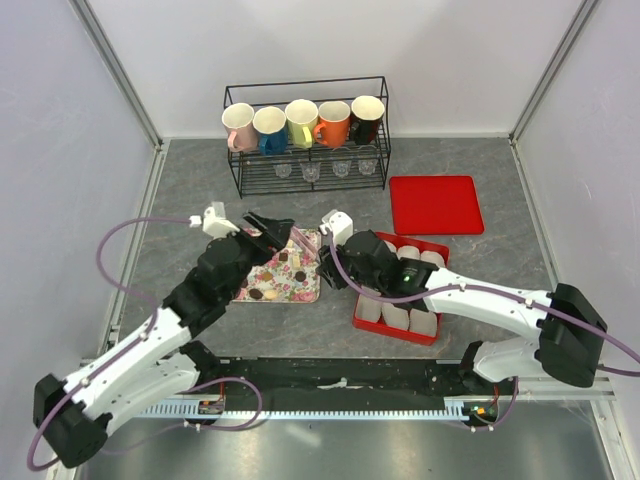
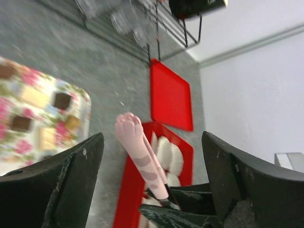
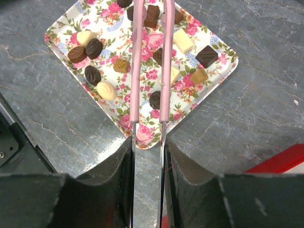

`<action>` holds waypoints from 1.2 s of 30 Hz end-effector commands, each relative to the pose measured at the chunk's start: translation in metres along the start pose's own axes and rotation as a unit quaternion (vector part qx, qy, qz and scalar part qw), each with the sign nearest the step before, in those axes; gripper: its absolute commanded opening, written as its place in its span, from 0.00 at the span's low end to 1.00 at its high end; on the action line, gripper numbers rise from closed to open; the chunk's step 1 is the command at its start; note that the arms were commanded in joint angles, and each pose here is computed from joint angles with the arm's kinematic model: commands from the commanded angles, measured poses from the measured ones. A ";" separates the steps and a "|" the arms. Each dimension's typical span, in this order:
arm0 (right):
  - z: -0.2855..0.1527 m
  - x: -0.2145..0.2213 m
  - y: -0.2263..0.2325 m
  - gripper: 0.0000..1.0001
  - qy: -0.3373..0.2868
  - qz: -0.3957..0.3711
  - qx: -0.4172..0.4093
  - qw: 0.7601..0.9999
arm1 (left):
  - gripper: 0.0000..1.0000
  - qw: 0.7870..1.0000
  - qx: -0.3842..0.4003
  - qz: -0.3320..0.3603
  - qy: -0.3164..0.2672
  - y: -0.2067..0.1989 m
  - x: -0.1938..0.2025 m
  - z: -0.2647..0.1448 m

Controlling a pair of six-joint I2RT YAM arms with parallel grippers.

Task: Pack the chocolate
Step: Adjust the clamp.

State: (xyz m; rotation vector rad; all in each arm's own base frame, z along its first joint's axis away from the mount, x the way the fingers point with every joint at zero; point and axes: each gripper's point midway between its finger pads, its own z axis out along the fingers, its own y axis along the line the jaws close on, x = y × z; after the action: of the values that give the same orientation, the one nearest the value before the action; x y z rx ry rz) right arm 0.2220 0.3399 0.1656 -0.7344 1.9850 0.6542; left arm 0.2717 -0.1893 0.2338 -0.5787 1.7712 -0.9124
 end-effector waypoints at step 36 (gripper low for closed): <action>-0.003 0.001 -0.002 0.34 0.052 -0.024 0.013 0.998 | 0.95 0.989 0.024 -0.075 0.128 0.031 0.023 0.004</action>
State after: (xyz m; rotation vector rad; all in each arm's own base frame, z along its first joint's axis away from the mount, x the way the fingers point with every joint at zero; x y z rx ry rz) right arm 0.2157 0.3260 0.1309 -0.9014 2.1666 0.4809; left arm 0.2641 -0.1518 0.1581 -0.5424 2.0422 -0.8322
